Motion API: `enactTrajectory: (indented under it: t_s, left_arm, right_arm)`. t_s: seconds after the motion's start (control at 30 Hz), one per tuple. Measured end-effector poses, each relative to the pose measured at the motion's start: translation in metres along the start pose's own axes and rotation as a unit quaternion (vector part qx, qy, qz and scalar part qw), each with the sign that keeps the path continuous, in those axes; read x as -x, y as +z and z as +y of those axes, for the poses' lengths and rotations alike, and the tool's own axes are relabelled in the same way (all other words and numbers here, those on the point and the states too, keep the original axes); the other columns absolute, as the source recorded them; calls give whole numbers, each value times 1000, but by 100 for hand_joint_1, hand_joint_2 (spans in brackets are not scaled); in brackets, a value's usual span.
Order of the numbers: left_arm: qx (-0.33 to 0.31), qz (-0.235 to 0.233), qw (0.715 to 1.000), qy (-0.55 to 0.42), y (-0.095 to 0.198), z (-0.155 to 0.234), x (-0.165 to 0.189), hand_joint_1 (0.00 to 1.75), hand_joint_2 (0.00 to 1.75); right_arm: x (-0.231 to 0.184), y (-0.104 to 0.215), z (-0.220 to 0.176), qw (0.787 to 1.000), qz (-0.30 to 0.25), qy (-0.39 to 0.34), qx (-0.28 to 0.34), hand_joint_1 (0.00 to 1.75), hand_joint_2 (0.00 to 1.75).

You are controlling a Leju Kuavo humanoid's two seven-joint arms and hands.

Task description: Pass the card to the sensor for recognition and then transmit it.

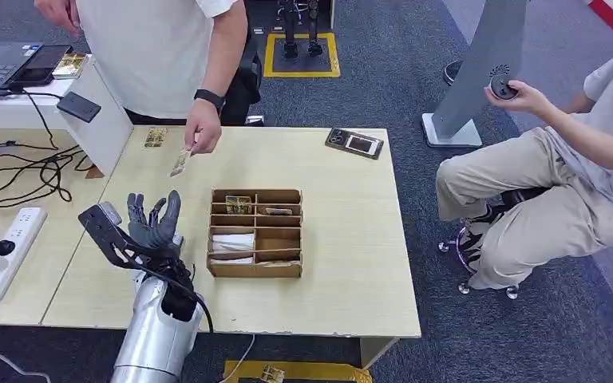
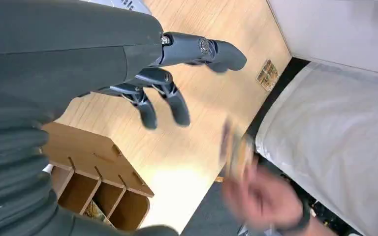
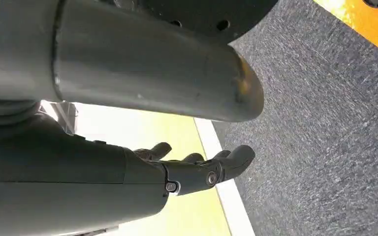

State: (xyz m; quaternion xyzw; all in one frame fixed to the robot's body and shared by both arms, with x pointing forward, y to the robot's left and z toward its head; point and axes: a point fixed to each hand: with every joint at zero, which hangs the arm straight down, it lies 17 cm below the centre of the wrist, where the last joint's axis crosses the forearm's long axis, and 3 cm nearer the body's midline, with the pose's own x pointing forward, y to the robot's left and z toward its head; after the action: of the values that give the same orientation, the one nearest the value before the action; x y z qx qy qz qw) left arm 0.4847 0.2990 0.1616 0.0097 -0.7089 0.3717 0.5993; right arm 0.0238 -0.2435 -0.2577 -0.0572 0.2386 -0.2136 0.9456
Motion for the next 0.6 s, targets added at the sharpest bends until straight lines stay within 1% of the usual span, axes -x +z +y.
enactTrajectory:
  t_s: [0.1, 0.13, 0.2, 0.23, 0.33, 0.47, 0.6]
  left_arm:
    - [0, 0, 1000, 0, 0, 0, 0, 0, 175]
    - [0, 0, 1000, 0, 0, 0, 0, 0, 0]
    - [1, 2, 1000, 2, 0, 0, 1, 0, 0]
    - [1, 3, 1000, 3, 1, 1, 2, 0, 175]
    - [-2, 7, 1000, 7, 6, 6, 5, 0, 175]
    - [5, 23, 999, 39, 23, 16, 10, 0, 175]
    - [-2, 4, 999, 38, 39, 32, 0, 0, 175]
  right_arm:
    - [0, 0, 0, 1000, 0, 0, 0, 0, 0]
    - [0, 0, 0, 1000, 0, 0, 0, 0, 0]
    - [0, 0, 0, 1000, 0, 0, 0, 0, 0]
    - [0, 0, 0, 1000, 1, 0, 0, 0, 0]
    - [1, 0, 0, 1000, 1, 0, 0, 0, 0]
    - [1, 0, 0, 1000, 3, 0, 0, 0, 0]
    - [6, -2, -2, 1000, 14, -5, 2, 0, 0]
